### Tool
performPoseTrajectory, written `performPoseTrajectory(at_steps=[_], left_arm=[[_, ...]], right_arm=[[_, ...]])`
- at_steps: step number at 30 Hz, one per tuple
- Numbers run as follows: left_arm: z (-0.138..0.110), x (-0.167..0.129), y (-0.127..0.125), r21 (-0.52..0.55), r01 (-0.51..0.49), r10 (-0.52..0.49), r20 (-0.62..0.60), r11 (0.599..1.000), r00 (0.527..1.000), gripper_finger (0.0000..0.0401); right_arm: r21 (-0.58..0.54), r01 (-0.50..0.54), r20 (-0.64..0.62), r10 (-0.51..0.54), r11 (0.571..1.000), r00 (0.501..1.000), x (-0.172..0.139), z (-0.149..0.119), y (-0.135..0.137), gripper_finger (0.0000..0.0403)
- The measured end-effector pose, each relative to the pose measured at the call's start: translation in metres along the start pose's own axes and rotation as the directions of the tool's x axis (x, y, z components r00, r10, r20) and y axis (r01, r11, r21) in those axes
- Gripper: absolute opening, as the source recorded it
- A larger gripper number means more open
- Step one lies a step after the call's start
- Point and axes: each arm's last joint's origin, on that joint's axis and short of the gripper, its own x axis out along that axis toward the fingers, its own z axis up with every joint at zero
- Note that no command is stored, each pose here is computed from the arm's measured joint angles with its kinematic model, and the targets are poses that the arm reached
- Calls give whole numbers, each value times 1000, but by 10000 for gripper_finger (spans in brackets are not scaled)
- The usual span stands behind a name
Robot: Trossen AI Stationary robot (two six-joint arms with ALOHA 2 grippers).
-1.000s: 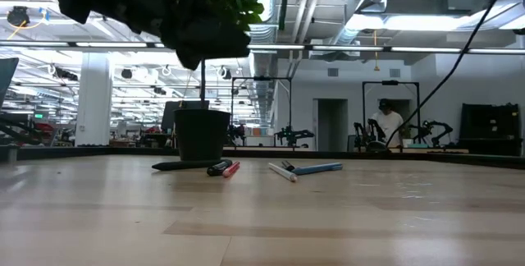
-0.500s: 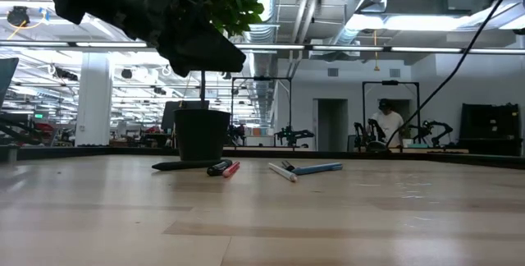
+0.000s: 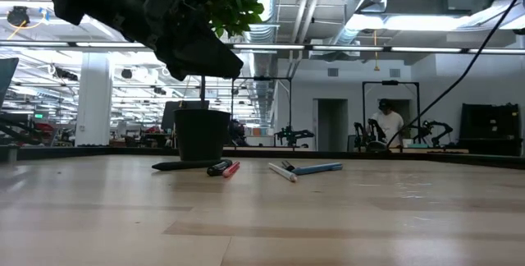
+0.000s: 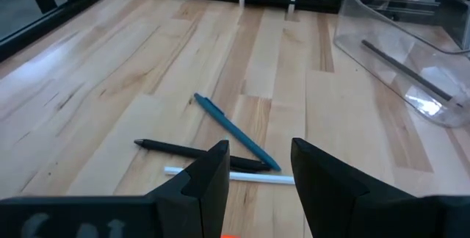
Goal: Sort pens & pencils
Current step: Put the green pencil into the transparent bin
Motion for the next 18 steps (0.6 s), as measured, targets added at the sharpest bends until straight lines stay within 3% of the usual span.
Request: performPoseTrajectory(at_steps=[7,13,18], left_arm=[[0,0,0,-12,0,0,0,1000,1000,137],[0,0,0,-28,-9,9,3,1000,1000,137],[0,0,1,-53,-35,36,9,998,999,137]], right_arm=[[-20,-111,-75,109,994,991,-8,-7,29,33],[19,-207,-140,207,978,968,-20,-13,55,53],[81,-228,-240,241,970,940,-27,-24,69,31]])
